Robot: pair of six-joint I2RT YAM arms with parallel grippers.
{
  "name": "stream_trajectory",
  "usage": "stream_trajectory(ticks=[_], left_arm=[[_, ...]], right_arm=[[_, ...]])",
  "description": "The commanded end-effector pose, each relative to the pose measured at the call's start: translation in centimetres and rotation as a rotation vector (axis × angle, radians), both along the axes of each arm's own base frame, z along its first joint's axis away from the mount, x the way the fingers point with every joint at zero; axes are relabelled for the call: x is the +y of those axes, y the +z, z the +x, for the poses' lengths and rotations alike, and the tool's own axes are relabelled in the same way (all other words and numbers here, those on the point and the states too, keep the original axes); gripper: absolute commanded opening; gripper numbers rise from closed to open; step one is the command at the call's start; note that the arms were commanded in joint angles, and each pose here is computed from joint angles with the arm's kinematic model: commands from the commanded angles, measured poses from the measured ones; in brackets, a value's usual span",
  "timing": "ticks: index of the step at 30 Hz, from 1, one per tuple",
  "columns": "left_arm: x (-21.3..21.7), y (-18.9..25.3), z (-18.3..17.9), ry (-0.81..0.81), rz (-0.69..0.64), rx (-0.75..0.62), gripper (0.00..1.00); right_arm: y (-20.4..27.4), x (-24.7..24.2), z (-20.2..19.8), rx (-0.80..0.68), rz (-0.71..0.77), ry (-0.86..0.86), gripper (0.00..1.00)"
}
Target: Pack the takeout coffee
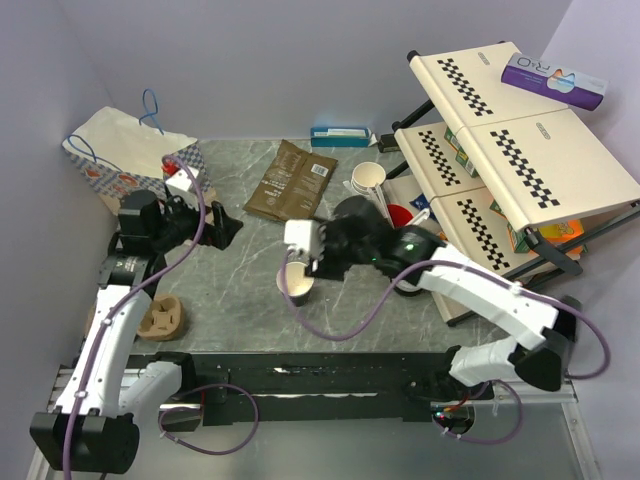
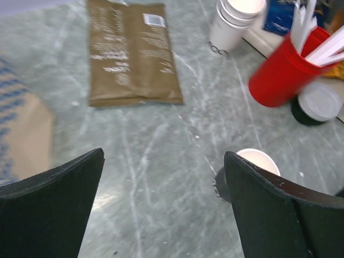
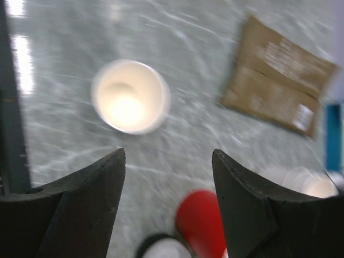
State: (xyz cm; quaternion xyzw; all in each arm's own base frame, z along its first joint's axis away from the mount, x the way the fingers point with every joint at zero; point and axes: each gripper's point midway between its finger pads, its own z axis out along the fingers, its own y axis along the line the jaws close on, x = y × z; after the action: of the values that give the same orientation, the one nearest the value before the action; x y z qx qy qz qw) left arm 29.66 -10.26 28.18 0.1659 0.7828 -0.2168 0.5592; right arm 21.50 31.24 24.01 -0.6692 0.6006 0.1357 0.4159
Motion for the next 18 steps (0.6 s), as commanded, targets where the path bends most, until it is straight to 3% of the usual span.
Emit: stream_trajectory(ticks=[1,7,9,16,18], left_arm=[[-2.3,-1.7,0.2,-0.102,-0.098,-0.014,0.99],[-1.9,-4.0,0.7,-0.088,-0.026,0.045,0.99],[-1.0,-4.5,1.6,-0.032,0.004,0.054,0.99],[-1.5,-3.9,3.5,-0.008,-0.063,0.086,0.99],[-1.6,-3.6,4.0,0.005,-0.096,0.08,0.99]], right_arm=[[1.6,-4.2,1.4,-0.037,-0.003,-0.115,0.73],[-1.2,-10.3,4.5,0.064,0.052,-0.397,0.72],[-1.4,-11.5,4.0,0.068,0.07,-0.401,0.7],[-5.5,-17.2,3.7,0.068,-0.089,-0.537,0.65],[-6.6,-18.5,3.4,0.077,-0.136,-0.554,0.57]])
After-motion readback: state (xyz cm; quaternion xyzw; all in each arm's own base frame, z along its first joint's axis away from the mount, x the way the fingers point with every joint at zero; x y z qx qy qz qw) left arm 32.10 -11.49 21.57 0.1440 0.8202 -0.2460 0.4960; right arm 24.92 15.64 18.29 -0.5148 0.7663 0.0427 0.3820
